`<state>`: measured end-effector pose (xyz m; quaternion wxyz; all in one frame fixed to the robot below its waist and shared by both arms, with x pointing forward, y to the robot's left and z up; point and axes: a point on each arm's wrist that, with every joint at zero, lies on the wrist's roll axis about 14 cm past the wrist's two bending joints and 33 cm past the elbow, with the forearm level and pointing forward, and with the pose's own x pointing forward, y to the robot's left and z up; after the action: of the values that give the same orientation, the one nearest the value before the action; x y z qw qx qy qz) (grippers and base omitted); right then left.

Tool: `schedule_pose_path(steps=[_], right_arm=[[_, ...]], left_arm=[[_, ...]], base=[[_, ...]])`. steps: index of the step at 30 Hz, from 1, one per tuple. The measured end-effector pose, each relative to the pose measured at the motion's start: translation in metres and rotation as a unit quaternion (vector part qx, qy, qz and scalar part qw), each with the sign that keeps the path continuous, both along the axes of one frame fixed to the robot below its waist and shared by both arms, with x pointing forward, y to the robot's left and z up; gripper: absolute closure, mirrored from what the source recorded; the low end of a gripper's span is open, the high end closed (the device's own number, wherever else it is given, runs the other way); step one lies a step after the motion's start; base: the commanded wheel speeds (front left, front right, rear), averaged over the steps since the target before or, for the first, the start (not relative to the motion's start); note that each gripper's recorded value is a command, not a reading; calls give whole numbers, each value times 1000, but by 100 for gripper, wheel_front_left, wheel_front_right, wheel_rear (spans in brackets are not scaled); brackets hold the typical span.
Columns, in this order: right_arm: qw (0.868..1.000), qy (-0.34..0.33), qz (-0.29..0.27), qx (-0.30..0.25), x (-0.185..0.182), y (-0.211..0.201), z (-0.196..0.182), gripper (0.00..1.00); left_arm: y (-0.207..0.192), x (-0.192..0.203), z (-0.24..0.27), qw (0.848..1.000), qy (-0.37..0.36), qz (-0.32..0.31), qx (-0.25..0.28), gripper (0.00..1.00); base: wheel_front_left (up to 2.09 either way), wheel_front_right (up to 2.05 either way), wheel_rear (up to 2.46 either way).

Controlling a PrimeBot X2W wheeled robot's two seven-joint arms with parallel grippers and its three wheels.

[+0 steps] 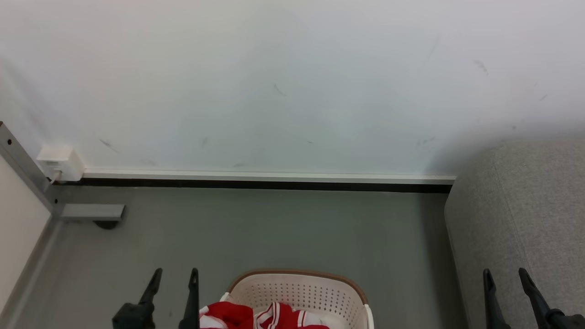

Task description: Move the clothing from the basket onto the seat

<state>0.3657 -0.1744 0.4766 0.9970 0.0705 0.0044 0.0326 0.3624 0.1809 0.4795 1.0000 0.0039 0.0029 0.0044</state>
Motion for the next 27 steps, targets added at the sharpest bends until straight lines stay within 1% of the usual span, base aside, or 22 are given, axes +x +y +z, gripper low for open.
schedule_pose_path(steps=[6,9,16,18,21,27], right_arm=[[1000,5,-1,0,1,-1,-3,0],[1000,7,0,0,5,0,-5,0],[1000,15,-4,1,17,-2,-11,0],[1000,18,-8,3,20,-4,-14,0],[1000,23,-14,5,25,-8,-17,0],[999,30,-25,10,37,-15,-24,0]], left_arm=[[-4,4,-5,1000,9,-7,4,0],[-12,12,-8,1000,14,-20,10,0],[-45,31,-40,994,64,-84,9,0],[-57,35,-55,989,97,-110,11,0],[-77,39,-78,977,152,-146,17,0],[-108,42,-123,944,257,-203,23,0]], base=[[0,0,0],[0,0,0],[0,0,0],[0,0,0],[0,0,0],[0,0,0]])
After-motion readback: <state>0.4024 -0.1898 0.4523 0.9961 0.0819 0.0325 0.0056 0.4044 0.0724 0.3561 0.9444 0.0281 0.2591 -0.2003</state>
